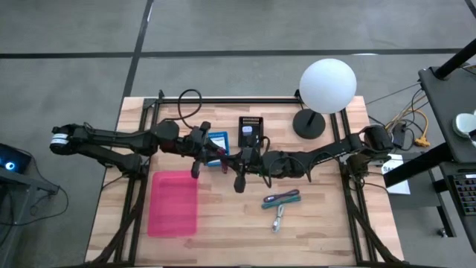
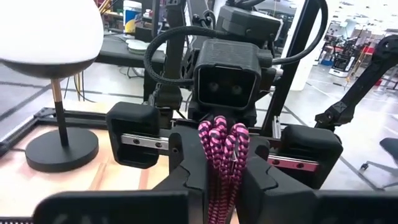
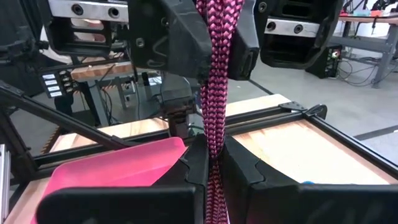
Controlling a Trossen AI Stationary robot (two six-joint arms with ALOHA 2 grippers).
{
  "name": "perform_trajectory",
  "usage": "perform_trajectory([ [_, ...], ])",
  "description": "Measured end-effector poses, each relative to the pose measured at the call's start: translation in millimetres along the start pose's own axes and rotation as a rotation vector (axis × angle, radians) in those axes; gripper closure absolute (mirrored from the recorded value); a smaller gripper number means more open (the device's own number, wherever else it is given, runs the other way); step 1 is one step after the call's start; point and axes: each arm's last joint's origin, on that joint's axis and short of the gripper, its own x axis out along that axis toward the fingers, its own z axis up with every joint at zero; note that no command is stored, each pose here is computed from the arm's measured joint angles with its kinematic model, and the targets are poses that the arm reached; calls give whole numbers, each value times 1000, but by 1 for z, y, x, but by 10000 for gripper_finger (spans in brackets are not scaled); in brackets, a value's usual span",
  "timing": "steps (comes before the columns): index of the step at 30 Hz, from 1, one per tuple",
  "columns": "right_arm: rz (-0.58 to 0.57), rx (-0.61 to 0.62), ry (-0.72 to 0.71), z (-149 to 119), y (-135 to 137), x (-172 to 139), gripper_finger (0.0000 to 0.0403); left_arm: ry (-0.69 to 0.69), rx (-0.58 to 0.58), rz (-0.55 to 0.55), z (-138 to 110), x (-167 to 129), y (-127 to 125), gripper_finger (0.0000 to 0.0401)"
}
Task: Pick and place items into bin
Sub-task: Put the pink charger cable into the pink bin
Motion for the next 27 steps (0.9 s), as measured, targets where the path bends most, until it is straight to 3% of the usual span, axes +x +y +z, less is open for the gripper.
perform_trajectory([
  [4,0,7,5,0,0,0,381,2,-12,0,1,-2,-1,377],
  [12,40,81,115,-9,-1,0,311,22,-20,-12,4,-12,-3,377],
  [20,13,95,230,-21,-3,-2,282,182,-53,19,-6,-30,-5,377],
  [27,-9,108,295,-27,-5,-4,287,391,-212,86,-20,-48,-5,377],
])
